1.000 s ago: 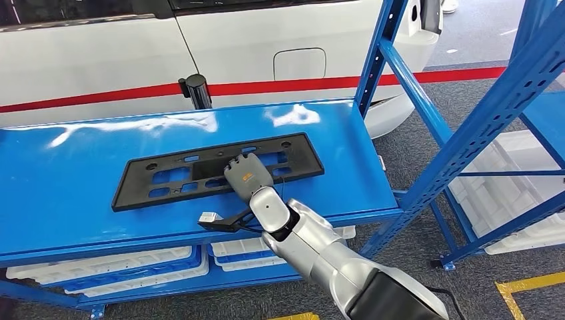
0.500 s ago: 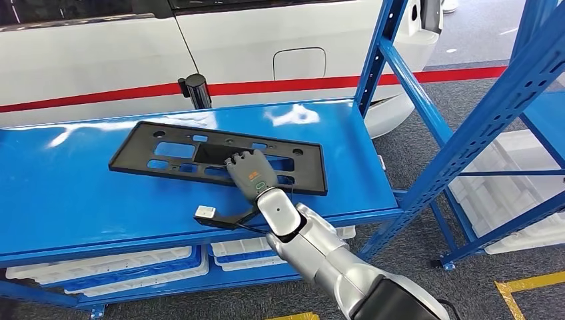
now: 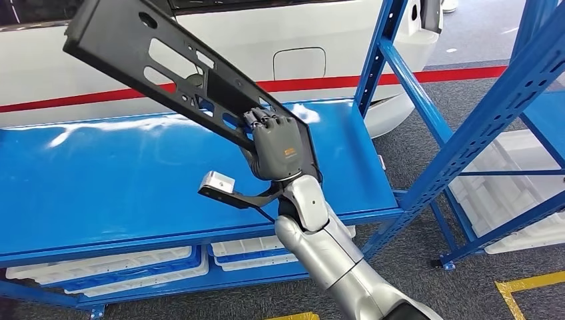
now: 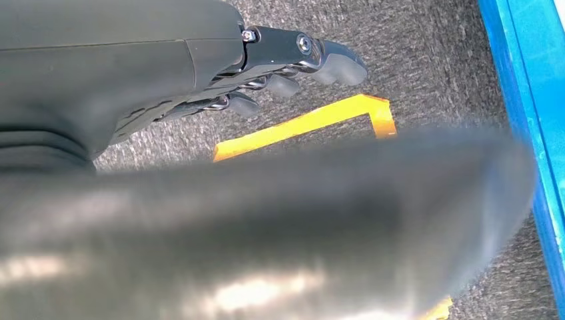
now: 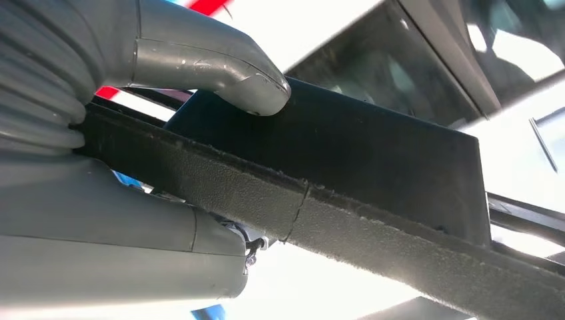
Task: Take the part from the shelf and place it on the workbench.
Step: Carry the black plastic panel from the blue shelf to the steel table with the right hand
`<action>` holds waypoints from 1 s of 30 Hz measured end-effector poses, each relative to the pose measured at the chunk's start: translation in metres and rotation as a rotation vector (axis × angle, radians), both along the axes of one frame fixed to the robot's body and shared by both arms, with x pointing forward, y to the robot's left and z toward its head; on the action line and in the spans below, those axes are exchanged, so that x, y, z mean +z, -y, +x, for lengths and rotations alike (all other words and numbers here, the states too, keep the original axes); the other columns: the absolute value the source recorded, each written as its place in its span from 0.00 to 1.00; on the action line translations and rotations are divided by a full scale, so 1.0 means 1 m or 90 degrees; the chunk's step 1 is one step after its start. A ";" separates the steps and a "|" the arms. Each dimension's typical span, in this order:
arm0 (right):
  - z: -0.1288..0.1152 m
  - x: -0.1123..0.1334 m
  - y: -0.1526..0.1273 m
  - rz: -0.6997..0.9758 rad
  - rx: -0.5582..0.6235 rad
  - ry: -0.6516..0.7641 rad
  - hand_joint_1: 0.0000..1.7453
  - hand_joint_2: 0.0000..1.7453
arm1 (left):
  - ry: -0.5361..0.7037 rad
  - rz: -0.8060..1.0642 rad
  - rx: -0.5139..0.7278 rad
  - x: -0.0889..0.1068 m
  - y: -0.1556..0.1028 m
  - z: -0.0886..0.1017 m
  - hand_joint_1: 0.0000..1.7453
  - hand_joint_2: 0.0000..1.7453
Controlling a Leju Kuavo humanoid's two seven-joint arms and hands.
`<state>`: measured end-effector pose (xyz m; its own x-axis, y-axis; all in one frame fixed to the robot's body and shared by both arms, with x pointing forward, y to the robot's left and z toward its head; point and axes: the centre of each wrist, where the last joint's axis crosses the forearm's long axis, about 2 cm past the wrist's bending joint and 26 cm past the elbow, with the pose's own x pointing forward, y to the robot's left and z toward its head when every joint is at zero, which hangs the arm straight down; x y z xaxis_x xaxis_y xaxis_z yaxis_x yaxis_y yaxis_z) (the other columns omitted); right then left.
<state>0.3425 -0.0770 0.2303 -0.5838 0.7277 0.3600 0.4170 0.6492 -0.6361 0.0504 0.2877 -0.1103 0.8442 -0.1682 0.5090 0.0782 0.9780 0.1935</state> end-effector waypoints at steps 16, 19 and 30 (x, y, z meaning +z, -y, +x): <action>-0.026 0.051 0.031 0.238 0.182 0.047 1.00 1.00 | 0.015 -0.007 0.035 -0.001 0.001 -0.006 0.00 1.00; -0.031 0.053 0.035 0.281 0.242 0.016 1.00 1.00 | 0.016 -0.004 0.045 -0.001 0.001 -0.007 0.00 1.00; -0.049 0.040 0.048 0.423 0.442 -0.103 1.00 1.00 | 0.022 -0.003 0.083 -0.001 0.000 -0.009 0.00 1.00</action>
<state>0.2940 -0.1250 0.2698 -0.7134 -0.1394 0.6868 -0.2538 0.9649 -0.0677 0.0415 0.2876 -0.1113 0.8407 -0.0554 0.5386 -0.0564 0.9804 0.1889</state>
